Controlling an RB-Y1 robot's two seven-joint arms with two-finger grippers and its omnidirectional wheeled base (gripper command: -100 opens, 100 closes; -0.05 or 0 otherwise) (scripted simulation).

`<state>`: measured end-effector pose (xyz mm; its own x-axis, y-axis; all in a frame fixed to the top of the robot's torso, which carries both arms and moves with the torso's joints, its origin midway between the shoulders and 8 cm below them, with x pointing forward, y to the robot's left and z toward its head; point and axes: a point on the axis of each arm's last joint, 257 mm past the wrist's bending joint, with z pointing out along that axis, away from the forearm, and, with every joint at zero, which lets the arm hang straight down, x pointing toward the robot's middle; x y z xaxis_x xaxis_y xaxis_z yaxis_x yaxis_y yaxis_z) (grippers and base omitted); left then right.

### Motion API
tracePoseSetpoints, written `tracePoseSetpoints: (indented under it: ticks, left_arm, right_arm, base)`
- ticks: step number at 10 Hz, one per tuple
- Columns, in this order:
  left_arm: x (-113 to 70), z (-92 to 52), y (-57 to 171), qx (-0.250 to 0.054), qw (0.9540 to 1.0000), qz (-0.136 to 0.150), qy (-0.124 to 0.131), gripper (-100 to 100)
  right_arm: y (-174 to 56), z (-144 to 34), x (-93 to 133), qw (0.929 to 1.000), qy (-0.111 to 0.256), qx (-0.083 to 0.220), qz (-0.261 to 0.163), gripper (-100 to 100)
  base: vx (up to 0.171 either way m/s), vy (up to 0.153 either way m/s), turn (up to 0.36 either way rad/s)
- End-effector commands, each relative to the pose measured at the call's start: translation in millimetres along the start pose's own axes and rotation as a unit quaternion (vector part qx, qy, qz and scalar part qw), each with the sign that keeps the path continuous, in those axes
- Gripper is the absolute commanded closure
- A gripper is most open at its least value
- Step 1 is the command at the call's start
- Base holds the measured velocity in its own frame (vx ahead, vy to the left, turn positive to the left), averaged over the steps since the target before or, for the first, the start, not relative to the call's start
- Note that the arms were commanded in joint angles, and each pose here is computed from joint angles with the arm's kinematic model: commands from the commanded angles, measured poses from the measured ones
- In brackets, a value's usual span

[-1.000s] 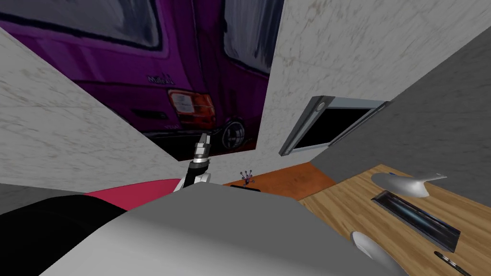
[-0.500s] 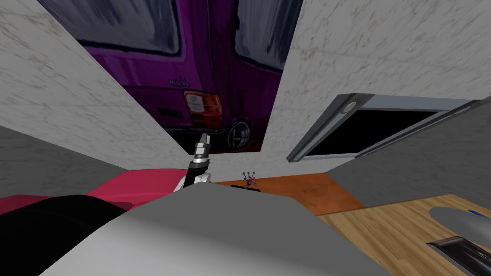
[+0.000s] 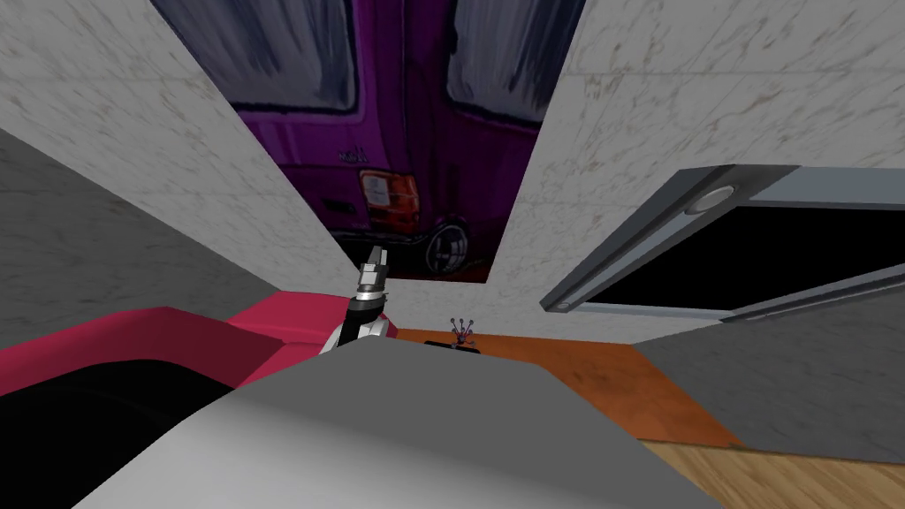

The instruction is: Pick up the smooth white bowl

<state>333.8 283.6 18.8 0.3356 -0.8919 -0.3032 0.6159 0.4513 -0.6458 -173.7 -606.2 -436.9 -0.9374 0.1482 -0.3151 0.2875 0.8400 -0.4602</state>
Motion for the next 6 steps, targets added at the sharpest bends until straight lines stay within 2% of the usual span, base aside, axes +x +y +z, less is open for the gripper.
tracePoseSetpoints:
  ticks: [1,3,4,5,6]
  left_arm:
    - [0.0,0.0,0,0.000,1.0000,0.000,0.000,0]
    - [0.0,0.0,0,0.000,1.0000,0.000,0.000,0]
    - [-0.1,-0.1,0,0.000,1.0000,0.000,0.000,0]
    - [0.0,-0.1,0,0.000,1.0000,0.000,0.000,0]
    - [0.0,-0.1,0,0.000,1.0000,0.000,0.000,0]
  right_arm:
    - [2,-8.0,32,0.9992,0.030,0.004,-0.026,-100]
    - [25,-5.6,43,0.9988,0.037,-0.013,-0.028,-100]
    - [18,-5.9,40,0.9990,0.035,-0.009,-0.028,-100]
    - [19,-5.9,40,0.9989,0.035,-0.009,-0.028,0]
    - [26,1.8,42,0.9989,0.038,-0.010,-0.025,-100]
  base:
    - [0.012,-0.059,0.303]
    - [0.015,-0.048,0.159]
    - [0.005,-0.012,0.004]
    - [0.000,0.000,0.000]
    - [-0.015,-0.027,0.050]
